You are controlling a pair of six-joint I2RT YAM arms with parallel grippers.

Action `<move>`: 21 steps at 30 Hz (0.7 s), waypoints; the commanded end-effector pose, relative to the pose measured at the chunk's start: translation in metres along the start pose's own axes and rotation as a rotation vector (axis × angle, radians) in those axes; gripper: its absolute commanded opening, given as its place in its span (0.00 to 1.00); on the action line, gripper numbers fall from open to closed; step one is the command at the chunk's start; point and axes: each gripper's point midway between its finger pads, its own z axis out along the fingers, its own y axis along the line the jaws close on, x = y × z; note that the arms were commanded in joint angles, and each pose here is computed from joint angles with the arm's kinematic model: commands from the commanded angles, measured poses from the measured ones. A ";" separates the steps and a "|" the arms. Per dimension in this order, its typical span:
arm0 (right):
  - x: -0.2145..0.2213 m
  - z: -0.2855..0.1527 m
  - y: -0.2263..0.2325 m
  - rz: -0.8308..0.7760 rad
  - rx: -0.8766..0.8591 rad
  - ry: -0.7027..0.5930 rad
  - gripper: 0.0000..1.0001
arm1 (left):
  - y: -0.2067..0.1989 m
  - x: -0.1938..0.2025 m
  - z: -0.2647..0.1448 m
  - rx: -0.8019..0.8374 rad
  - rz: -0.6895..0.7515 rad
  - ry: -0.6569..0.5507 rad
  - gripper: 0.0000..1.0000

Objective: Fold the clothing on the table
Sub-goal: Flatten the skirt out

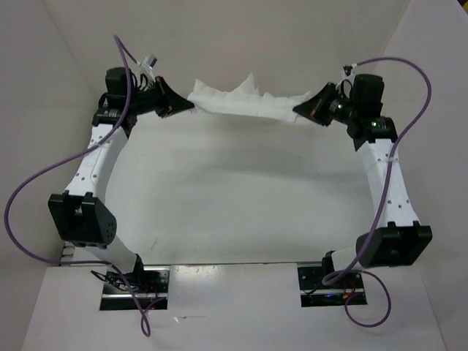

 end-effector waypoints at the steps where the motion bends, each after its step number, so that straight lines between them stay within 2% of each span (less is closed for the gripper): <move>1: 0.059 0.003 -0.099 0.096 0.250 0.090 0.00 | 0.086 0.049 -0.013 -0.242 -0.095 -0.005 0.00; 2: 0.083 0.001 -0.107 0.112 0.266 0.132 0.00 | 0.098 0.074 -0.013 -0.268 -0.130 0.035 0.00; 3: 0.136 -0.002 -0.139 0.197 0.337 0.253 0.00 | 0.112 0.101 -0.014 -0.303 -0.174 0.081 0.00; 4: 0.160 -0.006 -0.155 0.248 0.382 0.308 0.00 | 0.139 0.151 -0.021 -0.363 -0.274 0.164 0.00; 5: 0.187 -0.012 -0.164 0.285 0.411 0.378 0.00 | 0.148 0.181 -0.024 -0.392 -0.323 0.225 0.00; 6: 0.233 -0.030 -0.185 0.384 0.495 0.491 0.00 | 0.158 0.205 -0.031 -0.423 -0.370 0.270 0.00; 8: 0.283 -0.053 -0.200 0.472 0.565 0.624 0.00 | 0.170 0.265 -0.046 -0.473 -0.451 0.399 0.00; 10: 0.304 -0.070 -0.199 0.496 0.598 0.679 0.00 | 0.171 0.301 -0.054 -0.486 -0.500 0.509 0.00; 13: 0.315 -0.086 -0.197 0.514 0.635 0.702 0.00 | 0.172 0.330 -0.065 -0.488 -0.526 0.594 0.00; 21: 0.316 -0.099 -0.193 0.488 0.652 0.715 0.00 | 0.157 0.323 -0.072 -0.470 -0.507 0.600 0.00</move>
